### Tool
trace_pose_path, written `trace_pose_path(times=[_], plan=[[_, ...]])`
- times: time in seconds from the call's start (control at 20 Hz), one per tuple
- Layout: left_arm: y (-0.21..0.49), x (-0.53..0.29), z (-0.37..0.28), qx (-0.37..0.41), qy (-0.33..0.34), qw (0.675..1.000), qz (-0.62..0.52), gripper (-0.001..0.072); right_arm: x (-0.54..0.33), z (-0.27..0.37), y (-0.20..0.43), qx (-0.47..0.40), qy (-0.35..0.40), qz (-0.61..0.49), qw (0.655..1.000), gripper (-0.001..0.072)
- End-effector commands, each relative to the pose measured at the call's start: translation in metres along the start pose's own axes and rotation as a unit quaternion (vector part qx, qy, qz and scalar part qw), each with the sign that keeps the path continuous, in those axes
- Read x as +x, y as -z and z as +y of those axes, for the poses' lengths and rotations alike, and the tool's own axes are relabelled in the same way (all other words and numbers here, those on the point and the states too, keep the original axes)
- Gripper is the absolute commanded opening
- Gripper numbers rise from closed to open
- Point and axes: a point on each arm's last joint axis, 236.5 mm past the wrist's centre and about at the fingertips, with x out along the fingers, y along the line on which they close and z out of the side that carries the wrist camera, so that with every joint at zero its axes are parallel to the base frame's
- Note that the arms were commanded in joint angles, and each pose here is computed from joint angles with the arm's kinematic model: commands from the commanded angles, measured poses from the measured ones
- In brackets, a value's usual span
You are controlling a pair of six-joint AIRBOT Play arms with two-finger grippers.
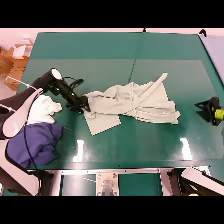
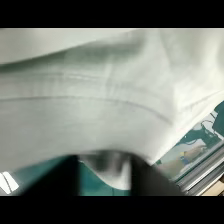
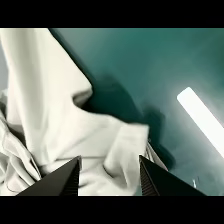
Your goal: Fold the shirts.
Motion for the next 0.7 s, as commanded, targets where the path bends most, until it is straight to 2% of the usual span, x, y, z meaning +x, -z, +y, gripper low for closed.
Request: trace_pose_path(times=[0.0,0.15,0.35,0.4,0.55,0.65], plan=[[-0.001,0.004,0.003,0.011,-0.014,1.000,0.000,0.0027,0.013,-0.026,0.045,0.044,0.011,0.030,0.999,0.0431],[-0.009,0.004,0.001,0.009,-0.012,1.000,-0.017,0.0026,0.027,-0.042,0.069,0.063,0.021,0.053,0.996,0.0431],[-0.007,0.004,0.000,0.009,-0.009,1.000,-0.012,0.0027,0.049,-0.040,0.067,0.048,0.023,0.048,0.997,0.0423],[-0.007,0.004,0.000,0.009,-0.009,1.000,-0.011,0.0027,0.055,-0.034,0.061,0.043,0.013,0.048,0.998,0.0389],[-0.003,0.004,0.000,0.009,-0.008,1.000,-0.004,0.0027,0.067,-0.028,0.040,0.048,-0.003,0.044,0.998,0.0387],[-0.001,0.004,-0.001,0.009,-0.006,1.000,0.001,0.0027,0.073,-0.030,0.033,0.045,-0.003,0.052,0.998,0.0347]])
